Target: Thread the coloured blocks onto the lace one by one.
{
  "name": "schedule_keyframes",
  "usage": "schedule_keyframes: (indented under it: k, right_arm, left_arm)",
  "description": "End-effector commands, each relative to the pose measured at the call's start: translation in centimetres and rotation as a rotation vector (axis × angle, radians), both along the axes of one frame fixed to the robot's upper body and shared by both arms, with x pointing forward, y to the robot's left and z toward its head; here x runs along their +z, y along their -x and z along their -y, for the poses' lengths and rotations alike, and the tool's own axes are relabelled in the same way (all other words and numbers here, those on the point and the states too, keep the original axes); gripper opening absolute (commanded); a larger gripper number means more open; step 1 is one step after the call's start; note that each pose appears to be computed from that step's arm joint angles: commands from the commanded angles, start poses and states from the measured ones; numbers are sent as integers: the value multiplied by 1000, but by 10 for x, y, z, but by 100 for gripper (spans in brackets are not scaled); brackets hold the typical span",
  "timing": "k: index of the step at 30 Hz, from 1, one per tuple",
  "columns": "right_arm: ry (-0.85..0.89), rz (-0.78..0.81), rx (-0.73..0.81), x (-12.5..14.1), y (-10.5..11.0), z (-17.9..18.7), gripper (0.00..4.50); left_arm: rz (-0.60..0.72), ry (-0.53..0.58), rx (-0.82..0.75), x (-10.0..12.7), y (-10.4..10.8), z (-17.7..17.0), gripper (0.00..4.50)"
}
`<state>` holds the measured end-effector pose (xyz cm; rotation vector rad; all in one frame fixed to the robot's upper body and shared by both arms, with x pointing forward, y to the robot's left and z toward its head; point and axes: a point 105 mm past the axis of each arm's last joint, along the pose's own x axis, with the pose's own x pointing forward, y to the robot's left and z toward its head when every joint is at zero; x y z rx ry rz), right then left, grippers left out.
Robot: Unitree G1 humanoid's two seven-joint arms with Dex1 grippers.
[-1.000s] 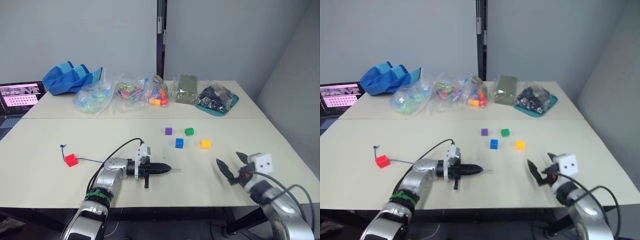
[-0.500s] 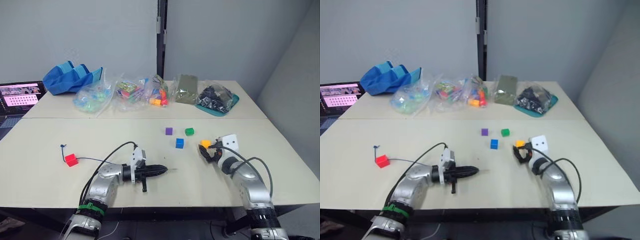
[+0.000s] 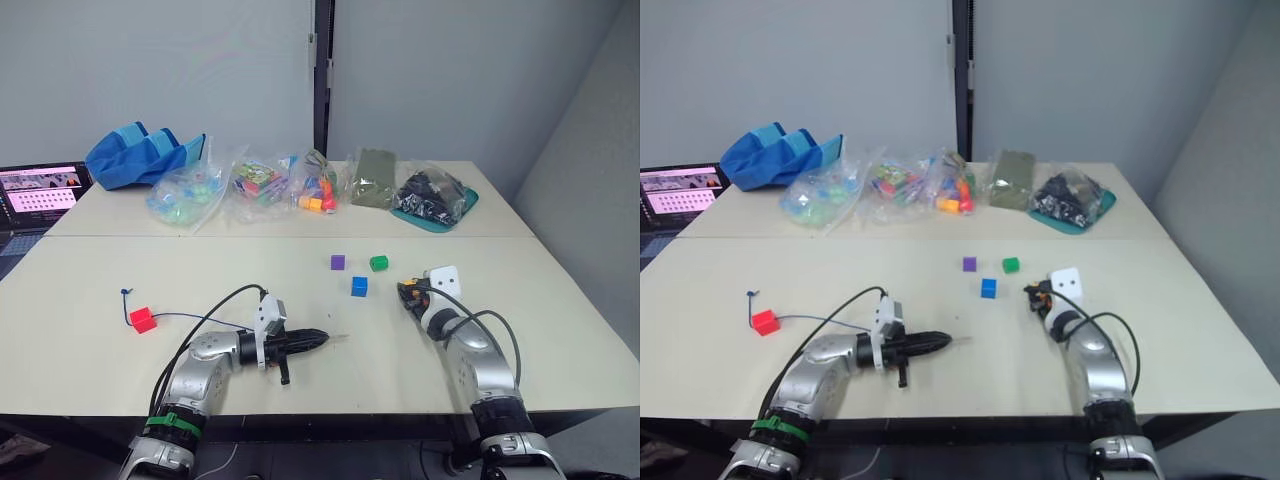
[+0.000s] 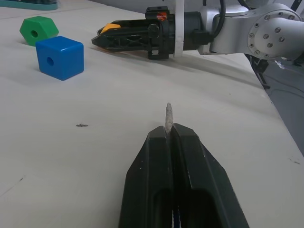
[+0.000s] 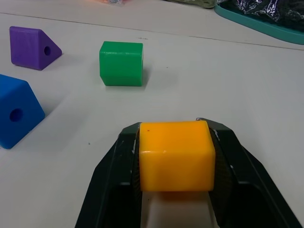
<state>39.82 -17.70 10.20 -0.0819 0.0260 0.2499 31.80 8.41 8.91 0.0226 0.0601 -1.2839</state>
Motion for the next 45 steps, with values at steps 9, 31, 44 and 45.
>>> schedule_keyframes:
  k: [9,31,44,45]
  right_arm:
    - [-89,24,53,15,62,-30,122]
    - [-276,-39,3,14,128,-54,447]
    - [114,26,539,63,122,-12,447]
    - [169,6,596,64,119,-10,447]
  left_arm:
    - [-18,16,-109,2,2,18,0]
    - [-48,-24,-278,-1,-3,33,0]
    - [-15,27,-139,2,-13,23,0]
    - [-16,29,-132,1,-12,22,0]
